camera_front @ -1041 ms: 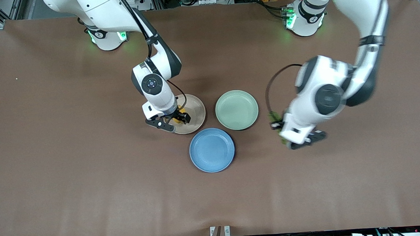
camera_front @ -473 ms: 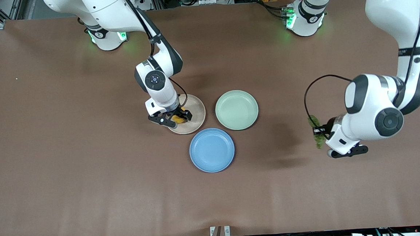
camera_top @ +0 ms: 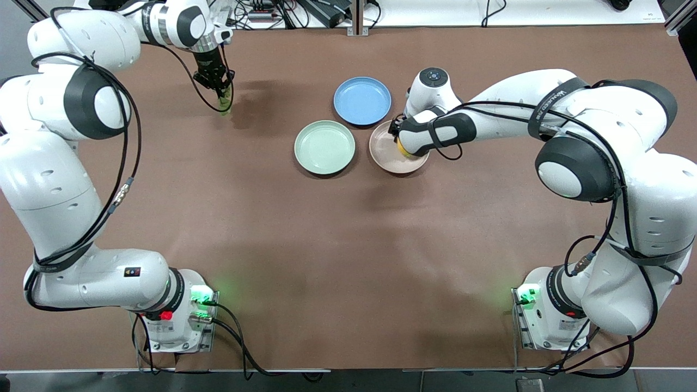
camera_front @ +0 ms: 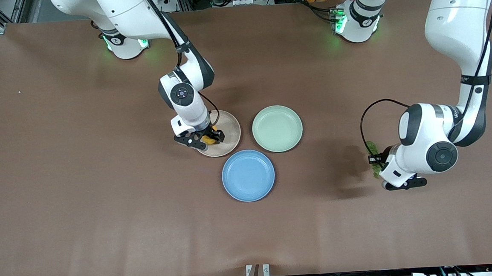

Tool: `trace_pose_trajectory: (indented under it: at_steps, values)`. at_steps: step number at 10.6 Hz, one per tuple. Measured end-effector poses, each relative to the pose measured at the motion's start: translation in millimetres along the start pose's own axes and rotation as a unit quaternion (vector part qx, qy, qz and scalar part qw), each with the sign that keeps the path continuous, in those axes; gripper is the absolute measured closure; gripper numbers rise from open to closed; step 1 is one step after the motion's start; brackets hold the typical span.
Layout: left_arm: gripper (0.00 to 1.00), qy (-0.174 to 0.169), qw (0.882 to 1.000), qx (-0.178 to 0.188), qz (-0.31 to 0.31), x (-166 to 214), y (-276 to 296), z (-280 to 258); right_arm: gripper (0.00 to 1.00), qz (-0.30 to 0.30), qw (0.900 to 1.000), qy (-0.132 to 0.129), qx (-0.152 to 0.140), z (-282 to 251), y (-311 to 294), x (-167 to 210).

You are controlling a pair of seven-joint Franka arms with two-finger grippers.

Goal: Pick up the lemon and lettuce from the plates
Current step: 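Lift the lettuce with the left gripper while the right gripper grasps the lemon, then release the lettuce on the table while the right gripper lifts the lemon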

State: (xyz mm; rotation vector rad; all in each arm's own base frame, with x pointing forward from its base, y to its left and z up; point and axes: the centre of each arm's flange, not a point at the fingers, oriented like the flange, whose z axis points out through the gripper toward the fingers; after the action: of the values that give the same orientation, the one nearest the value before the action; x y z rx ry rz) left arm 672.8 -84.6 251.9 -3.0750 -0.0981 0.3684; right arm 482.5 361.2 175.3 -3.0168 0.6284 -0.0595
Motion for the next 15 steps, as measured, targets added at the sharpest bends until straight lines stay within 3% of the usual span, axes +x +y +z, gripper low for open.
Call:
trace_pose_trajectory:
  at_steps: [1, 2, 3, 6, 9, 11, 15]
  values:
    - [0.96, 0.004, 1.000, -0.002, -0.001, 4, -2, 6, 0.14, 0.000, 1.000, 0.000, 0.000, 0, 0, 0]
    - [0.94, 0.008, 1.000, -0.004, -0.003, 7, -3, 12, 0.29, 0.003, 1.000, 0.001, 0.001, -1, 0, 2]
    - [0.82, 0.013, 1.000, -0.006, -0.003, 9, -4, 15, 0.38, 0.007, 1.000, 0.001, 0.000, -1, 1, 3]
    - [0.41, 0.021, 1.000, -0.008, -0.006, 14, -6, 12, 0.39, 0.016, 1.000, -0.001, -0.005, -4, 3, 11]
    - [0.02, 0.044, 0.999, -0.005, -0.021, 22, -26, -8, 0.39, 0.026, 0.999, -0.030, -0.032, -31, -4, 38]
    - [0.00, 0.064, 0.998, 0.004, -0.021, 22, -32, -31, 0.40, 0.025, 0.998, -0.044, -0.037, -59, 2, 57]
    - [0.00, 0.113, 0.993, 0.019, -0.011, 10, -35, -94, 0.40, 0.019, 0.998, -0.046, -0.028, -87, 18, 83]
